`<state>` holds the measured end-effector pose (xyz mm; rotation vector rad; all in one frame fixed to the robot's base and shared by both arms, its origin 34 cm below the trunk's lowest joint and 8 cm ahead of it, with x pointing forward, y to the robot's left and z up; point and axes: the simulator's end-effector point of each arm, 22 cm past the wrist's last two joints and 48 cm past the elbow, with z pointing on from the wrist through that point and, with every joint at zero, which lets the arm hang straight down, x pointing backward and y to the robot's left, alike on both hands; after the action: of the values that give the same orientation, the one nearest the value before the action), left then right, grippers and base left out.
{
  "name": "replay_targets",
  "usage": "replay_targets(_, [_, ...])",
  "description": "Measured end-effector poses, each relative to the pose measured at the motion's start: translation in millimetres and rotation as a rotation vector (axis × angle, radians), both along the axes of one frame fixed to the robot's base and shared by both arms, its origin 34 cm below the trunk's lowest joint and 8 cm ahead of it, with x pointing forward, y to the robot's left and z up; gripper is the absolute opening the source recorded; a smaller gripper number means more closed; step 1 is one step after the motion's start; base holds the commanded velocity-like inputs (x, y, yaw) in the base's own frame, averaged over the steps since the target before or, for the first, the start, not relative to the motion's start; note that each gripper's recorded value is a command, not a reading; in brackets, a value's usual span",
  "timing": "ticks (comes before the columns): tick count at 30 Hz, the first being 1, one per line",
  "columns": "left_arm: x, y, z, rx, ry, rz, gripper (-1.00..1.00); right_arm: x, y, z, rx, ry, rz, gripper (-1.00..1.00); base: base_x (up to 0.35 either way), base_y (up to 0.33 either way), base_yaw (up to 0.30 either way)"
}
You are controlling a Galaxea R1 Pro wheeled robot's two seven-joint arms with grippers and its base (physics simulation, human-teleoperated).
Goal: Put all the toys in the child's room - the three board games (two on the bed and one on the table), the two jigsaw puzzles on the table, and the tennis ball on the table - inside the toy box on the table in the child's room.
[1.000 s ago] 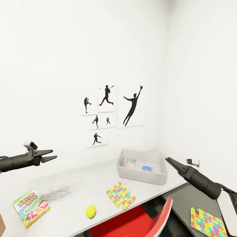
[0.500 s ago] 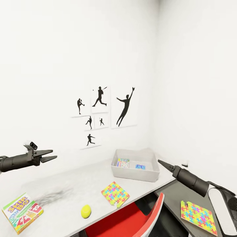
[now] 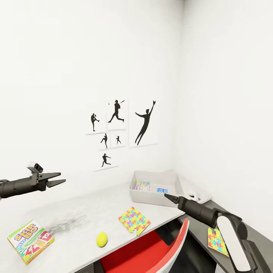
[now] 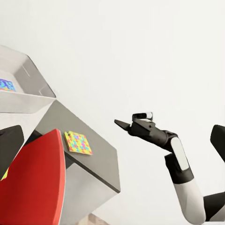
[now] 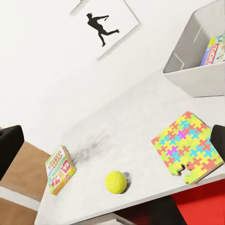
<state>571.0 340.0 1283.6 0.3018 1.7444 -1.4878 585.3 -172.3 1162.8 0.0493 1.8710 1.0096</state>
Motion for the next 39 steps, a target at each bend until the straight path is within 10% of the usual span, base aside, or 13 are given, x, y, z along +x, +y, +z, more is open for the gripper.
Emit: replay_targets(39, [7.2, 1.1, -12.3, 0.0, 0.027, 0.002, 1.0, 2.4, 19.9, -18.2, -0.014, 0.036, 0.019, 1.0, -0.024, 0.0, 0.197])
